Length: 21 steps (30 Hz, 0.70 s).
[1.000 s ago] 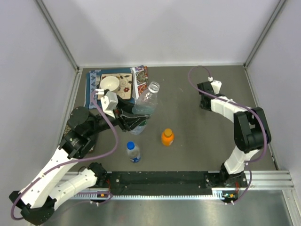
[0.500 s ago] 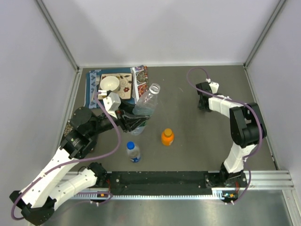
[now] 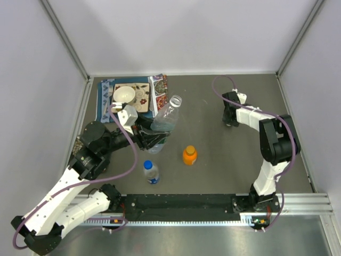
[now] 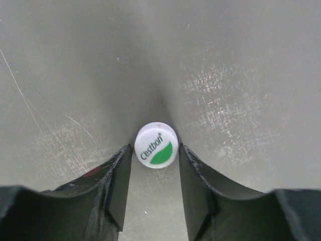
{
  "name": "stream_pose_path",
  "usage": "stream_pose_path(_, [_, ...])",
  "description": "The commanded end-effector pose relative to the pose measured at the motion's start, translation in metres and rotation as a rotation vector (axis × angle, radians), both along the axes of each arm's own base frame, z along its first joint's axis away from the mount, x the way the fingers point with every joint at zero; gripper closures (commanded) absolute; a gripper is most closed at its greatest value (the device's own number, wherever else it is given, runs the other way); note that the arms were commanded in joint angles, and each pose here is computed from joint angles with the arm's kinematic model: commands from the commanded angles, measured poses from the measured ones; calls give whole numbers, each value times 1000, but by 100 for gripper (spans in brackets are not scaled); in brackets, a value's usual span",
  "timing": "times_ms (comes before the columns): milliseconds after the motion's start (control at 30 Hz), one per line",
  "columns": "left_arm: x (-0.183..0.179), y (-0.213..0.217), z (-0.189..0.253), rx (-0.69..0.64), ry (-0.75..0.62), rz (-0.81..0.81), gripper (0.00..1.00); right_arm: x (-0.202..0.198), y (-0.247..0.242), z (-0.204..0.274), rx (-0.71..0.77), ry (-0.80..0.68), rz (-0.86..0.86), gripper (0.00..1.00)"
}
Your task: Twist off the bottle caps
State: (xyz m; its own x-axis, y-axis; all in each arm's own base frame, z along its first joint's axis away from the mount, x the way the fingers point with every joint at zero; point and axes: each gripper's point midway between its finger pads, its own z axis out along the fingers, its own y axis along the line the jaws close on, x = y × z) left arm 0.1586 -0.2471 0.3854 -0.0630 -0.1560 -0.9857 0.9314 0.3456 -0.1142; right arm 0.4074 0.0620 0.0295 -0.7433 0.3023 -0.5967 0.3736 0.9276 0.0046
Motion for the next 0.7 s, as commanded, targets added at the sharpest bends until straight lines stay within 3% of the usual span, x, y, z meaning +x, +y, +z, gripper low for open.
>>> stream_pose_path(0, [0,3,7,-27,-30,14,76,-3,1,-4,25,31,-6,54])
stream_pose_path(200, [0,3,5,-23,-28,11,76,9,2,42,44,-78,-22,32])
stream_pose_path(367, [4,1,1,-15,-18,17,76,28,9,155,131,-305,-35,25])
stream_pose_path(467, [8,-1,-1,-6,-12,24,76,18,22,250,293,-531,-19,25])
stream_pose_path(500, [9,-1,-2,-5,-12,27,76,1,27,295,360,-646,19,24])
stream_pose_path(567, [15,-4,-7,8,1,32,76,-21,55,327,505,-732,173,24])
stream_pose_path(600, [15,-6,-6,9,-1,28,76,-42,64,378,576,-886,278,24])
stream_pose_path(667, [19,-10,-12,24,18,21,75,-79,101,401,701,-909,526,20])
